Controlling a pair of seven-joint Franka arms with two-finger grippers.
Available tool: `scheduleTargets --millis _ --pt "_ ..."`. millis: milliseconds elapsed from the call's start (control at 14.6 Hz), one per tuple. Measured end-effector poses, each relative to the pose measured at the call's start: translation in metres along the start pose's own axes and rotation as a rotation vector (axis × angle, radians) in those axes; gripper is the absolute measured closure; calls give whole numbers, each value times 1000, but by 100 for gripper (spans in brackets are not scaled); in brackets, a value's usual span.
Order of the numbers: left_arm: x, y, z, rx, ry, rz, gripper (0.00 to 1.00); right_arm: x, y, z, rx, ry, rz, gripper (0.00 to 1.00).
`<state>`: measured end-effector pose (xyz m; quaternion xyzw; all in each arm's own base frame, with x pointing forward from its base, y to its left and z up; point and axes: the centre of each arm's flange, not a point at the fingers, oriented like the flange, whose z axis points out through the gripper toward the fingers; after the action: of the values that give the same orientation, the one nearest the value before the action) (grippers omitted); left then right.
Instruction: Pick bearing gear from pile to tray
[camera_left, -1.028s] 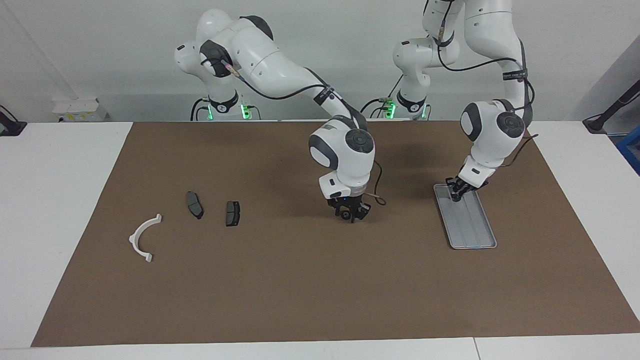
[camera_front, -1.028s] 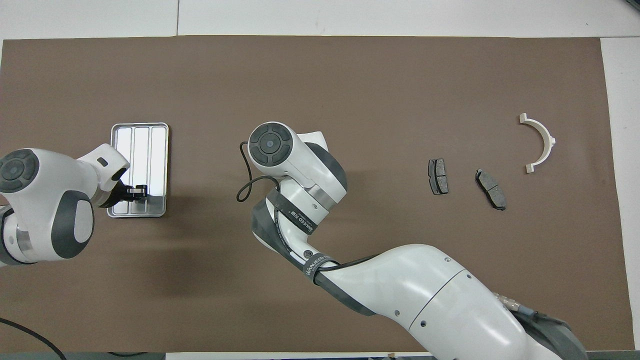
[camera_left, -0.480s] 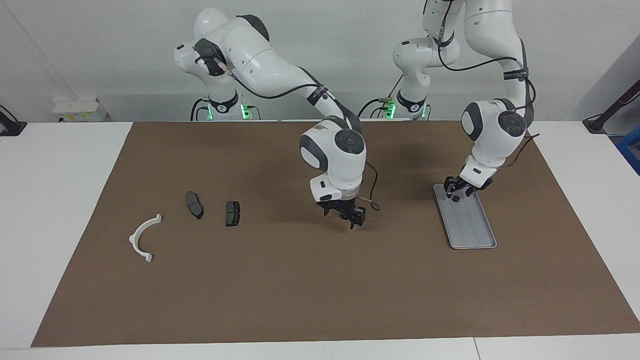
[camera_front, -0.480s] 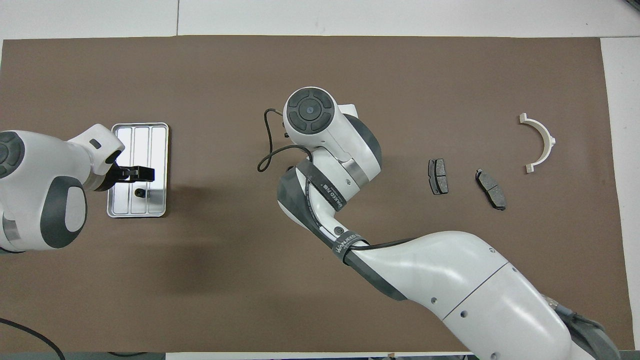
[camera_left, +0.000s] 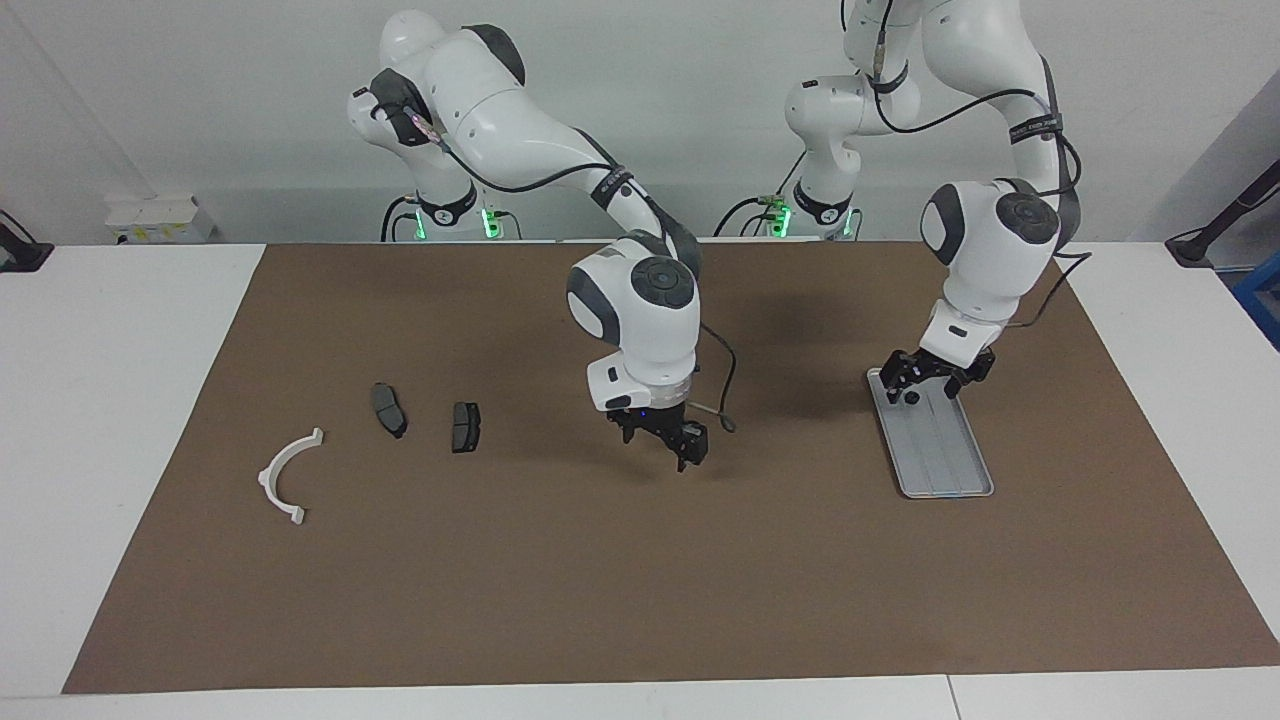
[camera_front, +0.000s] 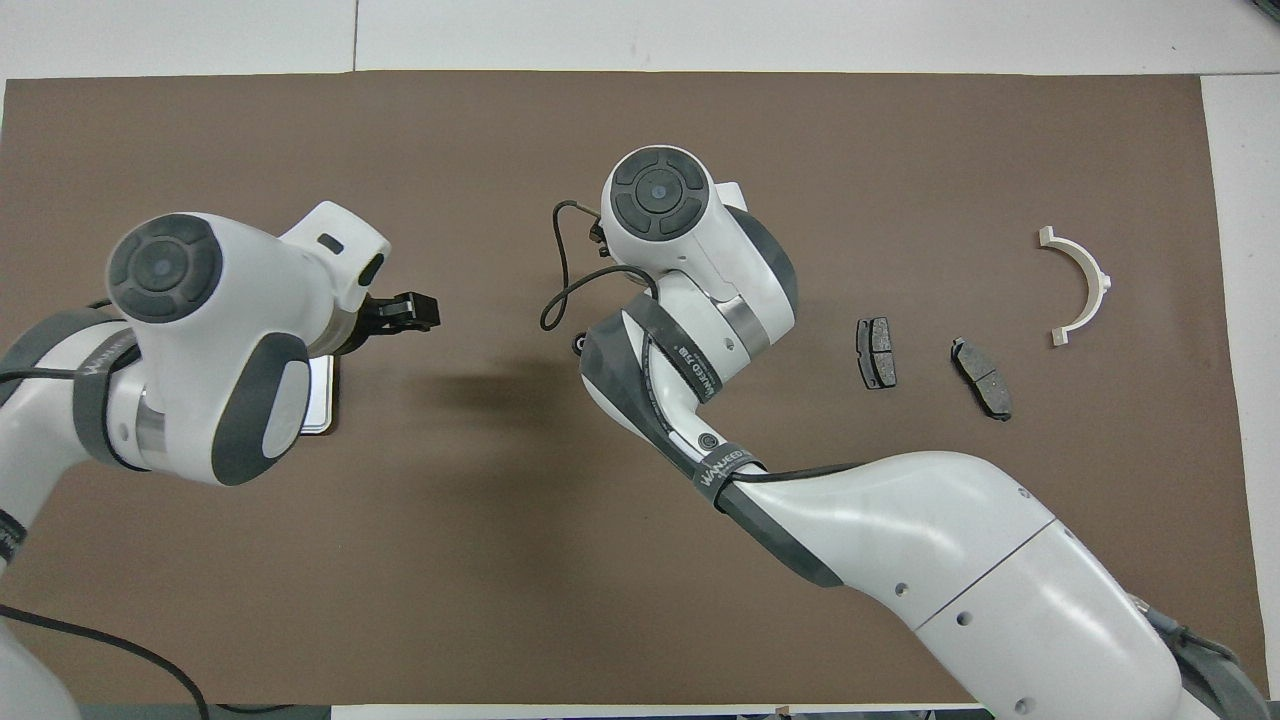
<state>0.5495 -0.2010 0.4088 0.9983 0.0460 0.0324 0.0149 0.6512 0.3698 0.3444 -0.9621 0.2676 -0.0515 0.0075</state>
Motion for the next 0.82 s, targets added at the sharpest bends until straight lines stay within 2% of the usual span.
scheduleTargets --millis 206,343,548,822 --pt "-14 50 25 13 -33 -30 0 32 21 -5 10 -43 -81 0" --pt "-18 82 54 34 -53 -73 0 67 50 -16 8 -69 -175 0" --pt "-14 135 81 23 -40 -132 0 111 99 -37 6 -73 -341 0" --pt "-17 167 97 11 -31 -161 0 134 152 -62 14 -81 -495 0"
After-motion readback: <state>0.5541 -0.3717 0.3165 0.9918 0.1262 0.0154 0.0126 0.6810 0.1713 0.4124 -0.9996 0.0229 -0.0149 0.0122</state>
